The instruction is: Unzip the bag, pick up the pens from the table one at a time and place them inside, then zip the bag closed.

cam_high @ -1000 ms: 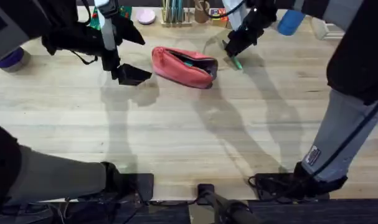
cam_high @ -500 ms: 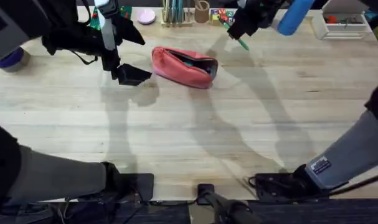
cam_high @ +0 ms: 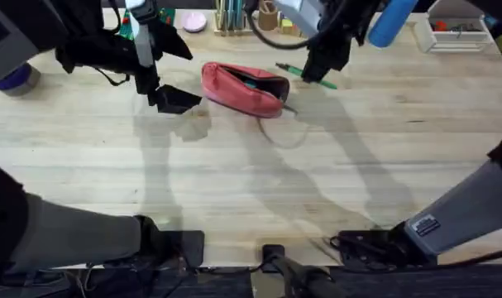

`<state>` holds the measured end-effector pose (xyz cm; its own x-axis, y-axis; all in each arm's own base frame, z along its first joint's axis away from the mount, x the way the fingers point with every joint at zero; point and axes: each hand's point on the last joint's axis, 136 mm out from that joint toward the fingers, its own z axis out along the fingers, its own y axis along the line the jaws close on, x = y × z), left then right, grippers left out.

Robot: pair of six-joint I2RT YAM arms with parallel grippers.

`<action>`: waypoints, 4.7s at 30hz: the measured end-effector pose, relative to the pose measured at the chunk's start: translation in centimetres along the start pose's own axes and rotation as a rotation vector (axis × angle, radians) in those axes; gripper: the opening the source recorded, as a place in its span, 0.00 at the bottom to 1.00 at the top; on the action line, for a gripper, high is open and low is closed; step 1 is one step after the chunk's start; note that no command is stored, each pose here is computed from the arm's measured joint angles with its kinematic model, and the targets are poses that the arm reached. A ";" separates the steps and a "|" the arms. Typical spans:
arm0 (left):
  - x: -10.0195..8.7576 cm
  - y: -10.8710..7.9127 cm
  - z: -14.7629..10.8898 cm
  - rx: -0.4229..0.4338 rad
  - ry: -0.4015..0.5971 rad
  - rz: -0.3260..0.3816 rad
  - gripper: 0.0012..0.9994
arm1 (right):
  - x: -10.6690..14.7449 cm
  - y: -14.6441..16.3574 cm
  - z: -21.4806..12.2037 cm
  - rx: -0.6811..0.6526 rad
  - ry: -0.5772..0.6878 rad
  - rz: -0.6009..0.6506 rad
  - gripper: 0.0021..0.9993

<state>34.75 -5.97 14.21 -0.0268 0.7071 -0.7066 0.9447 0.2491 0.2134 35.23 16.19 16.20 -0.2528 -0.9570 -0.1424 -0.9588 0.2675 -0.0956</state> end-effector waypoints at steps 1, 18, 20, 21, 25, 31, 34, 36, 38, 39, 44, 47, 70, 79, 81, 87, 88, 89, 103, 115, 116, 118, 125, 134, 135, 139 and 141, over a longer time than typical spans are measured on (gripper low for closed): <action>0.0 0.0 0.0 0.000 0.000 0.000 0.99 | 0.0 1.3 0.0 -0.035 0.023 -0.040 0.03; 0.0 0.0 0.0 0.000 0.000 0.000 0.99 | -2.7 1.4 0.1 -0.005 -0.053 -0.098 0.03; 0.0 0.0 0.0 0.000 0.000 0.000 0.99 | -3.2 1.3 0.1 0.001 -0.070 -0.104 0.03; 0.0 0.0 0.0 0.000 0.000 0.000 0.99 | -3.5 1.4 0.1 0.000 -0.079 -0.107 0.03; 0.0 0.0 0.0 0.000 0.000 0.000 0.99 | -4.2 2.0 0.2 -0.013 -0.092 -0.126 0.03; 0.0 0.0 0.0 0.000 0.000 0.000 0.99 | -4.9 2.3 2.5 -0.055 -0.075 -0.138 0.03; 0.0 0.0 0.0 0.000 0.000 0.000 0.99 | -5.3 1.9 3.7 -0.058 -0.074 -0.139 0.03; 0.0 0.0 0.0 0.000 0.000 0.000 0.99 | -5.6 1.6 4.3 -0.054 -0.080 -0.140 0.03; 0.0 0.0 0.0 0.000 0.000 0.000 0.99 | -6.0 1.4 4.6 -0.046 -0.088 -0.143 0.03; 0.0 0.0 0.0 0.000 0.000 0.000 0.99 | -6.2 1.3 4.8 -0.042 -0.092 -0.145 0.03; 0.0 0.0 0.0 0.000 0.000 0.000 0.99 | -7.3 1.4 5.9 -0.040 -0.103 -0.169 0.03; 0.0 0.0 0.0 0.000 0.000 0.000 0.99 | -8.2 1.6 6.6 -0.035 -0.113 -0.188 0.03; 0.0 0.0 0.0 0.000 0.000 0.000 0.99 | -10.9 1.1 8.5 -0.001 -0.162 -0.162 0.50; 0.0 0.0 0.0 0.000 0.000 0.000 0.99 | -10.7 1.3 8.5 -0.009 -0.155 -0.143 1.00; 0.0 0.0 0.0 0.000 0.000 0.000 0.99 | -10.7 1.3 8.5 -0.009 -0.155 -0.141 1.00; 0.0 0.0 0.0 0.000 0.000 0.000 0.99 | -10.7 1.3 8.5 -0.009 -0.155 -0.135 1.00; 0.0 0.0 0.0 0.000 0.000 0.000 0.99 | -10.7 1.3 8.5 -0.010 -0.155 -0.131 1.00; 0.0 0.0 0.0 0.000 0.000 0.000 0.99 | -10.7 1.3 8.5 -0.010 -0.154 -0.128 1.00; -1.4 -0.5 -1.8 -0.036 0.018 0.034 0.99 | -10.8 1.3 7.9 -0.003 -0.162 -0.115 1.00; -2.7 -1.3 -4.9 -0.103 0.070 0.063 0.99 | -11.3 1.1 4.3 0.029 -0.225 0.004 1.00; -2.4 -1.2 -5.1 -0.109 0.073 0.057 0.99 | -11.3 1.2 4.1 0.025 -0.231 0.020 1.00; -1.9 -0.9 -5.6 -0.127 0.077 0.039 0.99 | -11.4 1.3 3.5 0.024 -0.246 0.046 1.00; -0.9 0.3 -8.1 -0.205 0.001 -0.031 0.99 | -11.8 1.3 -0.7 0.049 -0.329 0.214 1.00; -1.5 0.9 -10.2 -0.267 -0.120 0.016 0.99 | -11.9 1.4 -4.1 0.019 -0.410 0.581 1.00; -1.6 0.9 -10.3 -0.268 -0.131 0.018 0.99 | -11.9 1.4 -4.3 0.010 -0.417 0.631 0.99; -1.6 0.4 -9.9 -0.238 -0.164 0.003 0.99 | -12.2 1.2 -4.7 -0.019 -0.444 0.794 1.00; -1.5 0.1 -9.5 -0.212 -0.183 -0.006 0.99 | -12.4 1.3 -5.0 -0.031 -0.452 0.843 1.00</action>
<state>31.76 -0.71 21.65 0.0454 0.5785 -0.8144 0.8546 0.3997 0.3315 36.44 27.87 22.73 -0.7936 -0.3155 -0.5202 -0.4892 0.8393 0.2372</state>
